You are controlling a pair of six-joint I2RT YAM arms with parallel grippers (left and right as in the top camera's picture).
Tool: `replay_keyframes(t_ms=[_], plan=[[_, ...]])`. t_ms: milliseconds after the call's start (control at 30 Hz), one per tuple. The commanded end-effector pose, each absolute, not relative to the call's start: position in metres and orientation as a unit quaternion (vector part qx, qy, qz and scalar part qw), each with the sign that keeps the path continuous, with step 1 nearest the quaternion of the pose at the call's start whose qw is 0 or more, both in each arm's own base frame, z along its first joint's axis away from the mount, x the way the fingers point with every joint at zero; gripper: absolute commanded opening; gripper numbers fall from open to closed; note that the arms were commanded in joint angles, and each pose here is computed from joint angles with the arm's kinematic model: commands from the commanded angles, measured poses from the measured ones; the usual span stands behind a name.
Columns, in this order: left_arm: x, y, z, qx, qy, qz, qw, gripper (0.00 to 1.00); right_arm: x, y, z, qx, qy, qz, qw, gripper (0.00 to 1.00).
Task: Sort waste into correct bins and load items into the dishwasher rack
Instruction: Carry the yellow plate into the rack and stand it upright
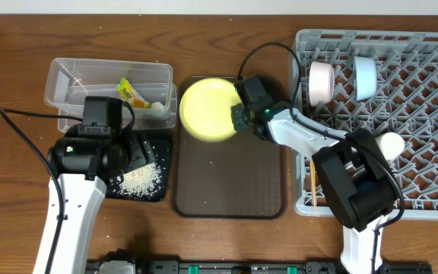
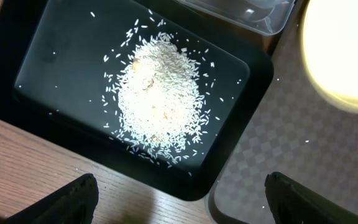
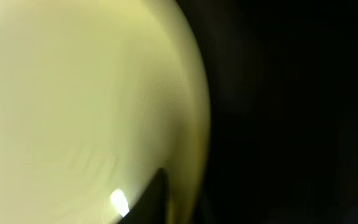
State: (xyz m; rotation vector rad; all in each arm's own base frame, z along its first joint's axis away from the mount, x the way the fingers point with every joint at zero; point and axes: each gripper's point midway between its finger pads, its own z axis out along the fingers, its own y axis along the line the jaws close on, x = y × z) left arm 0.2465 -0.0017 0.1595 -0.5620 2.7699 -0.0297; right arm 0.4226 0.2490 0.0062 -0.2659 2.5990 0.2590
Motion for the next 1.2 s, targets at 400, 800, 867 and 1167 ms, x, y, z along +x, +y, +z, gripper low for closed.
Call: replay_keyframes(t_ms=[400,800,867,1167], plan=[[0.244,0.002,0.158,-0.206,0.967,-0.004,0.151,0.88,0.413,0.171,0.145,-0.072,0.943,0.057,0.319,0.01],[0.244,0.002,0.158,-0.206,0.967,-0.004,0.151,0.89,0.354,0.024,0.269,-0.059,0.901,-0.171,0.393,0.01],[0.244,0.002,0.158,-0.206,0.967,-0.004,0.151,0.89,0.344,-0.003,0.28,-0.048,0.891,-0.232,0.387,0.01],[0.244,0.002,0.158,-0.206,0.967,-0.004,0.151,0.89,0.313,-0.056,0.284,-0.035,0.869,-0.39,0.302,0.01]])
